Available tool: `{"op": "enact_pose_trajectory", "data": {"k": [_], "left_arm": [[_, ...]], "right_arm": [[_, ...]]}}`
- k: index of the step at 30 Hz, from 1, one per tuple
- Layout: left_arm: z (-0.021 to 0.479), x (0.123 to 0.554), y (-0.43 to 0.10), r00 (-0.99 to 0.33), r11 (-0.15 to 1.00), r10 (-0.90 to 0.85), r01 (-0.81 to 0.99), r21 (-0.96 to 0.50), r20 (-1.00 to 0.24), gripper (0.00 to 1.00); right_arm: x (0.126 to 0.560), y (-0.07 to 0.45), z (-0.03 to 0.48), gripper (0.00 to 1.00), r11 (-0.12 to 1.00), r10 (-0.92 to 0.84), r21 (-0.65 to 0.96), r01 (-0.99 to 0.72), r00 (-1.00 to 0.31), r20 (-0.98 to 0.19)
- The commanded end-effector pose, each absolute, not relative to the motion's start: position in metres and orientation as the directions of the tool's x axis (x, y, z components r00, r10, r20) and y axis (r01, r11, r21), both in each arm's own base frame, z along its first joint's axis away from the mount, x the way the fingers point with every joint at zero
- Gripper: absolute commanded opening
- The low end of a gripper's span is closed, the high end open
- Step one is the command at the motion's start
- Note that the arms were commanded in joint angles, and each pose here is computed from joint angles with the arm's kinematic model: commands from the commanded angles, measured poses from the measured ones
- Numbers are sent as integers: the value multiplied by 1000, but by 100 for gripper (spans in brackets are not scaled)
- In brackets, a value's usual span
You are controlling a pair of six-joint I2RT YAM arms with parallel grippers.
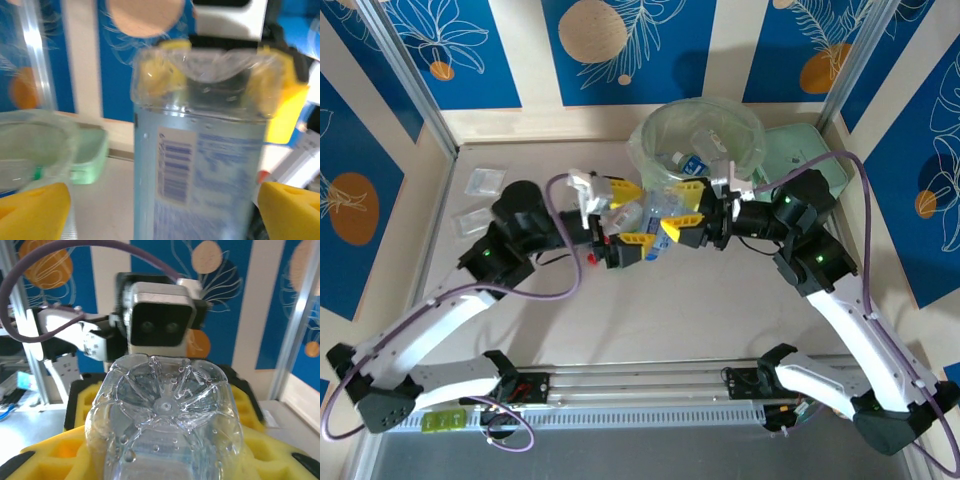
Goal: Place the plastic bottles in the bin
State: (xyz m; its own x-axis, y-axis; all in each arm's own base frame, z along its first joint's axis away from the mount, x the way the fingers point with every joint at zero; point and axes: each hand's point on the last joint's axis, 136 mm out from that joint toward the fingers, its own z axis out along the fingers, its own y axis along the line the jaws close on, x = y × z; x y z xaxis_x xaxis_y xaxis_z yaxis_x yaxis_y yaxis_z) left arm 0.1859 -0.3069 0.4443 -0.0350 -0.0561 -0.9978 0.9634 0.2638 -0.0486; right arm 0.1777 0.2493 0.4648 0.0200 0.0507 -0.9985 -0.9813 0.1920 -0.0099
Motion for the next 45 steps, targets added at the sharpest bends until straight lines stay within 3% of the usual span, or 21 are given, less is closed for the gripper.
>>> {"op": "enact_pose_trajectory", "data": {"k": [1, 5, 8, 12, 17, 21, 28, 36, 41, 45], "left_arm": [[487, 208, -249, 88, 564, -190, 825, -36, -978, 98], [476, 220, -212, 112, 722, -168, 690, -45, -979, 100], [445, 237, -202, 30, 798, -56, 602, -27, -998, 99], [403, 264, -174, -78, 918, 60, 396, 25, -995, 97], [388, 267, -179, -92, 912, 75, 409, 31, -993, 96], [379, 266, -187, -102, 897, 82, 441, 29, -991, 96], [377, 265, -185, -84, 898, 56, 439, 14, -995, 98], [374, 265, -191, -97, 888, 46, 459, -4, -994, 97], [374, 266, -188, -91, 894, 55, 449, 8, -994, 98], [373, 266, -187, -90, 897, 58, 442, 12, -994, 99]], "right_arm": [[218, 233, 474, 41, 387, 88, 68, -920, -36, -995], [276, 206, 476, 40, 596, 134, 156, -788, -95, -986], [331, 173, 475, 39, 746, 189, 264, -612, -185, -964], [397, 135, 465, 37, 840, 259, 361, -405, -284, -923], [454, 116, 445, 37, 884, 293, 381, -270, -315, -903], [487, 105, 426, 36, 937, 234, 297, -186, -298, -925], [509, 84, 392, 40, 998, -53, -37, -53, -348, -936], [530, 115, 357, 42, 924, -380, -370, -96, -345, -858], [538, 146, 319, 44, 883, -469, -423, -202, -391, -792], [539, 166, 285, 51, 856, -517, -435, -280, -427, -742]]}}
